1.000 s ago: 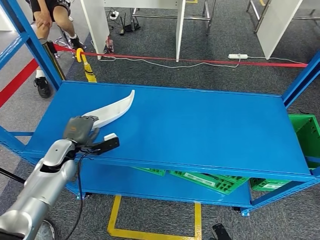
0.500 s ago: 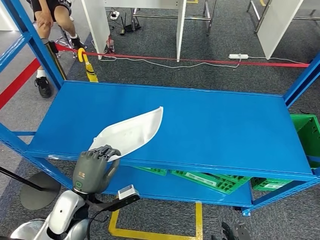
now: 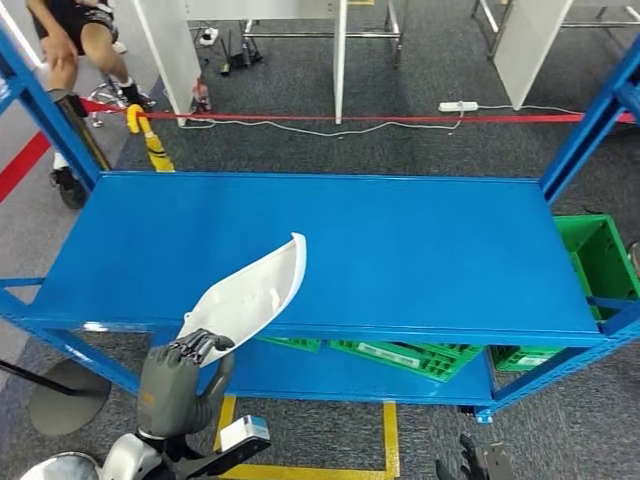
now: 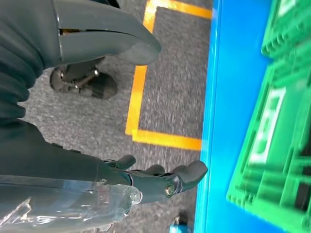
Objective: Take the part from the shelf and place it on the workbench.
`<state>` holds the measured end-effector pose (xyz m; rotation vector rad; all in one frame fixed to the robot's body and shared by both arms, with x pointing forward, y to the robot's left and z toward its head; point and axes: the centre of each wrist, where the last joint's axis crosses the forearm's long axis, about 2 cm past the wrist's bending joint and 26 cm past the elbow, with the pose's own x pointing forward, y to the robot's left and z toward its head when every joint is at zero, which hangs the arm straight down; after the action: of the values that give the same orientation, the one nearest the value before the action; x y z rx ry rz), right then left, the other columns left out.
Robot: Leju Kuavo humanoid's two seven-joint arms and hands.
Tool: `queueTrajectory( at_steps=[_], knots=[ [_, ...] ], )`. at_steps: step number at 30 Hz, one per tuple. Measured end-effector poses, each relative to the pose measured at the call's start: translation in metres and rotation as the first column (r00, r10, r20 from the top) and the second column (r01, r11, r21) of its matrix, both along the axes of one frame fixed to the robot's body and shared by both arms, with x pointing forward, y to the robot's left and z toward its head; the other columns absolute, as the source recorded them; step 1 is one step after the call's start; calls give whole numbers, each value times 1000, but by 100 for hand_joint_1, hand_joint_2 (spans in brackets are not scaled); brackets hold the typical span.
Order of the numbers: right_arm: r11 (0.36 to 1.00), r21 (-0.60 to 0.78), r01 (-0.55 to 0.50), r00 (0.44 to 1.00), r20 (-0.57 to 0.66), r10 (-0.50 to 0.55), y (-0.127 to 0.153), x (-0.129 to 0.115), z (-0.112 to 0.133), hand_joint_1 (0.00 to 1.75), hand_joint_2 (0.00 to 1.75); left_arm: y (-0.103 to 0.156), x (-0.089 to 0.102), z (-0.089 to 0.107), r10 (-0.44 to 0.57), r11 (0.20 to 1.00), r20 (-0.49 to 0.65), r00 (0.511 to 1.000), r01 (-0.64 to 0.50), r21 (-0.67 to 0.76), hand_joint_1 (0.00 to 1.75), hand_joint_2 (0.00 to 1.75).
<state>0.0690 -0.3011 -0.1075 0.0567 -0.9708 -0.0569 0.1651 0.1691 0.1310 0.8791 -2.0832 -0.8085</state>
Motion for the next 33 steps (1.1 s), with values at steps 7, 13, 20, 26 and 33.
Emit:
queueTrajectory(
  at_steps=[7, 13, 20, 26, 33],
  knots=[
    [989, -106, 105, 994, 30, -102, -6, 0, 1, 0, 175, 9, -15, -8, 93, 994, -4, 996, -93, -55, 175, 175],
    [976, -131, 176, 984, 40, -172, -14, -3, 1, 0, 175, 17, -17, -12, 128, 990, -11, 992, -128, -51, 175, 175],
    [967, -132, 220, 976, 31, -218, -19, -15, 0, 0, 175, 16, -14, -11, 125, 990, -5, 992, -125, -66, 175, 175],
    [960, -108, 260, 965, 52, -255, -29, -14, 1, 0, 175, 11, 0, -11, 42, 995, 80, 996, -34, -90, 175, 175],
    [947, -105, 302, 953, 54, -298, -33, -17, 1, 0, 175, 8, 14, -5, 53, 991, 128, 990, -36, -132, 175, 175]
  ],
)
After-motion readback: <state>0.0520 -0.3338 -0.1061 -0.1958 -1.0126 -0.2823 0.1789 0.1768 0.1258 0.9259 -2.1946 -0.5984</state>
